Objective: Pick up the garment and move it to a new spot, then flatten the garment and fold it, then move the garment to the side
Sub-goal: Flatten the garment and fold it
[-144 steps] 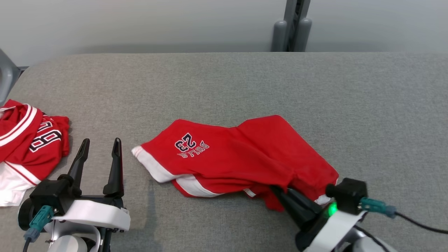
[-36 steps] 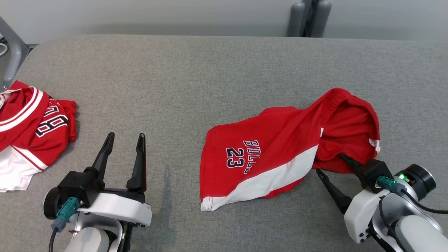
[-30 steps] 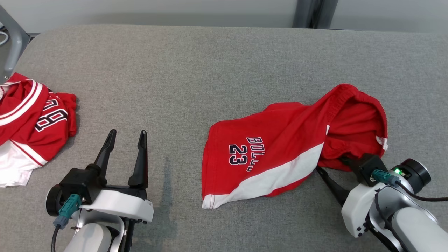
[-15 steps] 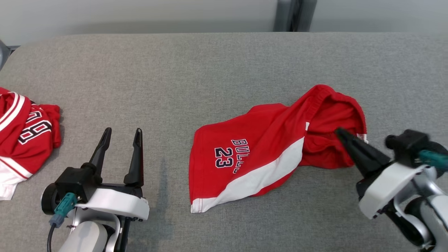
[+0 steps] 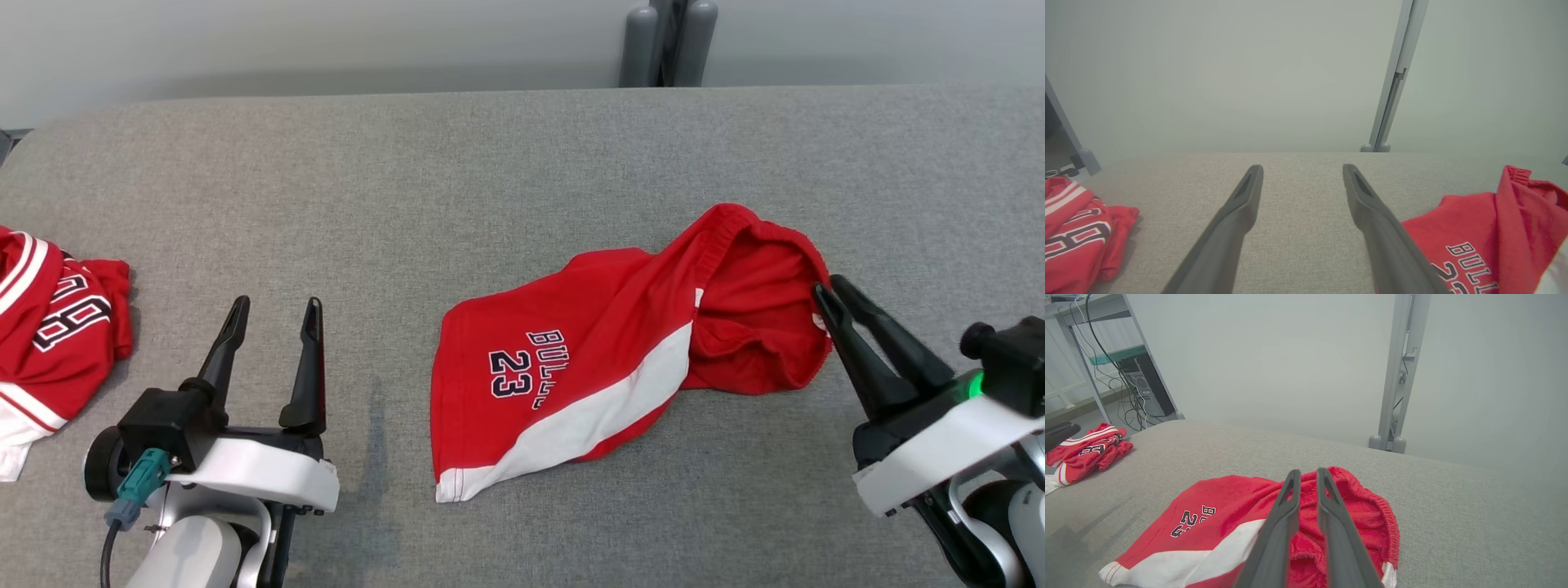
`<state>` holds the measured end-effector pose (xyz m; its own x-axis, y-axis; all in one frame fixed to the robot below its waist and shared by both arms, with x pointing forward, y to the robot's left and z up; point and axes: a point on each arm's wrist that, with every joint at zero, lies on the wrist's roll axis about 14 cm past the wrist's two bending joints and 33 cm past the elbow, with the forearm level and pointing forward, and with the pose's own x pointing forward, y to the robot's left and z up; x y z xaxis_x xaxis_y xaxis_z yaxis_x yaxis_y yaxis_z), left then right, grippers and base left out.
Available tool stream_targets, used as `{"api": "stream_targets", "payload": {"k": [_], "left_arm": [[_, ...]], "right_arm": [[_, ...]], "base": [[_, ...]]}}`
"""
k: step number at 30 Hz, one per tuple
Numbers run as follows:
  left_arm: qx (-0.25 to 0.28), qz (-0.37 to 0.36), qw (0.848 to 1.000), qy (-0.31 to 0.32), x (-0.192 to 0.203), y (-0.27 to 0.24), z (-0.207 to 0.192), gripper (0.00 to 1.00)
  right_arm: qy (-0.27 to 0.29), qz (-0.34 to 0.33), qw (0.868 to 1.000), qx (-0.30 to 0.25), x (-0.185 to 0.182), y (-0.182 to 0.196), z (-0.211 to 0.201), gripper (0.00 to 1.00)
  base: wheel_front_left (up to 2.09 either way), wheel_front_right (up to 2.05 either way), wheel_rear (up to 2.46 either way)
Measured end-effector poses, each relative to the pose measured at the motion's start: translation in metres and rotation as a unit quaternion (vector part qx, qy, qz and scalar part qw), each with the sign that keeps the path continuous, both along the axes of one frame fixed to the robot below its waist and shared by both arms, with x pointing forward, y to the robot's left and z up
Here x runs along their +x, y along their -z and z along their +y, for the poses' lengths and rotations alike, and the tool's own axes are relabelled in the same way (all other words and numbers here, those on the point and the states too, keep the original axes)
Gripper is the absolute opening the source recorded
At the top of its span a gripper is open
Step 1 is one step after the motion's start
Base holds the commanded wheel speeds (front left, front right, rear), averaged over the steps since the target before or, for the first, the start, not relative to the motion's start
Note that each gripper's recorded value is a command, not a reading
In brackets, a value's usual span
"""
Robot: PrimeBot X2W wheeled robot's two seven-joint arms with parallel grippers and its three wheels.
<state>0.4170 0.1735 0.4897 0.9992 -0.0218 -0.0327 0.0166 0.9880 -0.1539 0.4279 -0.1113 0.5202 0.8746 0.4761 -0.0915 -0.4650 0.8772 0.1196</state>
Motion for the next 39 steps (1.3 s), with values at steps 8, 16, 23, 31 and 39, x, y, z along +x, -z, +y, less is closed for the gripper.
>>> {"api": "stream_targets", "payload": {"k": [8,16,23,31,39], "left_arm": [[0.004,-0.006,1.000,0.002,-0.007,-0.009,0.000,1.00],[0.011,-0.011,1.000,0.002,-0.025,-0.020,0.002,1.00],[0.012,-0.008,1.000,0.001,-0.038,-0.024,0.003,1.00],[0.013,-0.010,1.000,-0.001,-0.042,-0.027,0.004,1.00],[0.015,-0.010,1.000,-0.001,-0.043,-0.028,0.005,1.00]], "right_arm": [[0.103,-0.086,0.990,0.046,0.000,-0.029,-0.034,1.00],[0.143,-0.075,0.987,0.024,-0.022,-0.016,-0.048,1.00],[0.149,-0.058,0.987,0.019,-0.039,-0.008,-0.048,1.00],[0.153,-0.053,0.987,0.019,-0.045,-0.006,-0.048,1.00],[0.151,-0.049,0.987,0.019,-0.045,-0.005,-0.046,1.00]], "base": [[0.00,0.00,0.00],[0.00,0.00,0.00],[0.00,0.00,0.00],[0.00,0.00,0.00],[0.00,0.00,0.00]]}}
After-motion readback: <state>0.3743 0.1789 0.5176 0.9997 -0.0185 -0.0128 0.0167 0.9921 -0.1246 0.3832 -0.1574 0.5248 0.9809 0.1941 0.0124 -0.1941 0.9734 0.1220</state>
